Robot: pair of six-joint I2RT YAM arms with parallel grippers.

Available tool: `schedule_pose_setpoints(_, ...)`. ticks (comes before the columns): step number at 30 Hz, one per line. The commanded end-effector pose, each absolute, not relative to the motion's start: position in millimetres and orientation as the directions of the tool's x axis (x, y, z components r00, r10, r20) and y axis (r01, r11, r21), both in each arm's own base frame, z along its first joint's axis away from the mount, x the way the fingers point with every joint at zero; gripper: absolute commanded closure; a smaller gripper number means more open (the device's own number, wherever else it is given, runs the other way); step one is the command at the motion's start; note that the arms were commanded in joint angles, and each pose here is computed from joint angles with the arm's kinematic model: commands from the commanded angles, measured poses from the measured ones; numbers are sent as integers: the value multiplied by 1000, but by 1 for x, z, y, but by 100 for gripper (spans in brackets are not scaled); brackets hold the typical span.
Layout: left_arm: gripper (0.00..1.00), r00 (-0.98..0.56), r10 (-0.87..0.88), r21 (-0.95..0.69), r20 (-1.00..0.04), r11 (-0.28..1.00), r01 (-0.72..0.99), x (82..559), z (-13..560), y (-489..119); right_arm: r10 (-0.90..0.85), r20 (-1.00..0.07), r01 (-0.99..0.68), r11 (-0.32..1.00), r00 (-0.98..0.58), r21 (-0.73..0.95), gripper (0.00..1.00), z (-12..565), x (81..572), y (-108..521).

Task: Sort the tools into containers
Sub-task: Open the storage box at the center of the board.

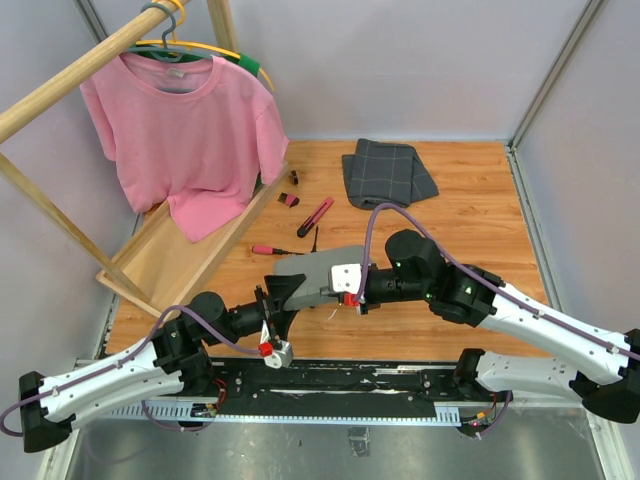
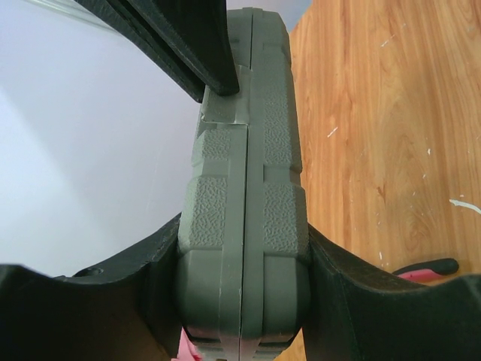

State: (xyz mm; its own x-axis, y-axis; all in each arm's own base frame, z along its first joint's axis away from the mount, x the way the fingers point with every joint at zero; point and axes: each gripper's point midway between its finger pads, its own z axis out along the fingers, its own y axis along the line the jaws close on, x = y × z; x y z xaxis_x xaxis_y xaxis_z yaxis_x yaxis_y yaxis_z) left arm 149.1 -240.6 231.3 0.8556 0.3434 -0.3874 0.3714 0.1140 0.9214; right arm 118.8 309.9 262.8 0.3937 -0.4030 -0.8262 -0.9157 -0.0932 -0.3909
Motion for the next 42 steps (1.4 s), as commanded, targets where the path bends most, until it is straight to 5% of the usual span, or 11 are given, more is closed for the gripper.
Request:
schedule_pose_setpoints(1,88,887,279,912,-367,296,284,148,284,-234,-428,-829,-925,-53,360,-375,99,268,119,303)
schedule_pose_setpoints(7,69,889,255,909,-381,280,309,144,279,-239,-424,-829,-918,-14,365,-397,99,276,124,299)
schedule_pose_setpoints(13,31,891,238,908,-388,264,325,142,277,-243,-433,-823,-906,30,368,-422,99,281,132,295)
schedule_pose_setpoints(22,1,889,231,905,-394,269,331,141,278,-242,-458,-818,-894,99,348,-436,99,279,142,286)
schedule_pose_setpoints(34,1,846,236,862,-478,312,400,145,280,-239,-517,-815,-834,305,262,-461,99,253,195,253)
schedule_pose_setpoints(42,1,633,245,668,-735,422,613,162,290,-238,-596,-762,-763,360,254,-536,98,245,236,236)
